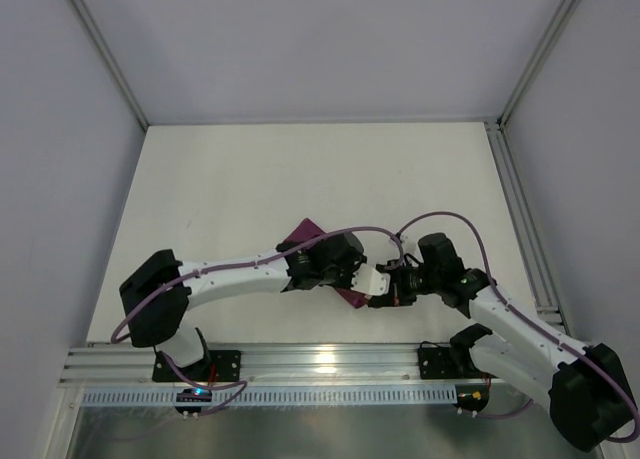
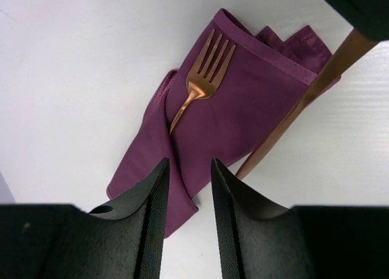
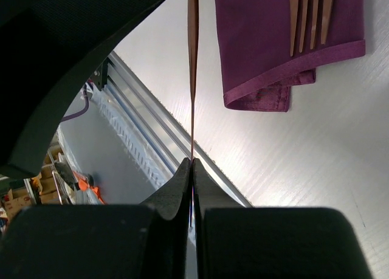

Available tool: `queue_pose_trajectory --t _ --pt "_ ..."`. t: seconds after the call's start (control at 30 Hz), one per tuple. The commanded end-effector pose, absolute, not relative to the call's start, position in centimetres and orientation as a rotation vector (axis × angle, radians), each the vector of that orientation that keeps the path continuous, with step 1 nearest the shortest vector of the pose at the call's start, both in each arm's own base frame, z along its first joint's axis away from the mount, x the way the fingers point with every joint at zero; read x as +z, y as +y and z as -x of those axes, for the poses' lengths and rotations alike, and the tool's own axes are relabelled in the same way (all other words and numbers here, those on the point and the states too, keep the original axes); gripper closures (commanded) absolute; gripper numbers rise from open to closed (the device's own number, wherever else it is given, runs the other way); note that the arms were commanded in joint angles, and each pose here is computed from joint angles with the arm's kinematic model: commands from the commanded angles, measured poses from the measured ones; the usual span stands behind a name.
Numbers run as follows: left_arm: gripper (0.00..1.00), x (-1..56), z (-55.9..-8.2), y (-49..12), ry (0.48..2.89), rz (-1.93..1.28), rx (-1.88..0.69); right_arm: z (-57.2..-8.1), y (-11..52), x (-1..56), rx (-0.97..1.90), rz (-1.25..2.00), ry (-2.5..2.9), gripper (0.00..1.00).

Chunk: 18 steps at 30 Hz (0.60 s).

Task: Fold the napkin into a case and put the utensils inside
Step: Pass from the left arm to the right, then stuff the knife into the folded napkin.

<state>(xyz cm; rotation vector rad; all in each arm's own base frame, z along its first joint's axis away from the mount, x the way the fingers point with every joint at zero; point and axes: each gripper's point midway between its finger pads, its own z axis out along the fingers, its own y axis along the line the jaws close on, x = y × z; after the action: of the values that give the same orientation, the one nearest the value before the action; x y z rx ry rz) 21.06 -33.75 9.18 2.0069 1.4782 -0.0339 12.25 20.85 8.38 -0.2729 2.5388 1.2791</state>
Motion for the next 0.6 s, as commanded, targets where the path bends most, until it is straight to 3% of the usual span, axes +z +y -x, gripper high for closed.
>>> queue_pose_trajectory --t 0.0,0.23,0.37,0.57 --pt "0.65 12.4 -20.8 -34.1 1.507 -1.903 -0.088 -13.2 21.3 9.7 1.308 0.251 2.452 0.97" --pt "0.65 16.2 -21.8 -32.8 1.623 -1.726 -0.159 -13.1 21.5 10.0 1.360 0.219 2.415 0.97" --pt "0.64 17.5 -27.4 -29.7 1.805 -1.473 -0.136 -13.8 21.3 10.2 1.337 0.151 2.405 0.97" --pt "0.78 15.5 -33.4 -26.1 1.982 -1.246 -0.128 -14.3 21.6 11.6 1.389 0.103 2.318 0.97"
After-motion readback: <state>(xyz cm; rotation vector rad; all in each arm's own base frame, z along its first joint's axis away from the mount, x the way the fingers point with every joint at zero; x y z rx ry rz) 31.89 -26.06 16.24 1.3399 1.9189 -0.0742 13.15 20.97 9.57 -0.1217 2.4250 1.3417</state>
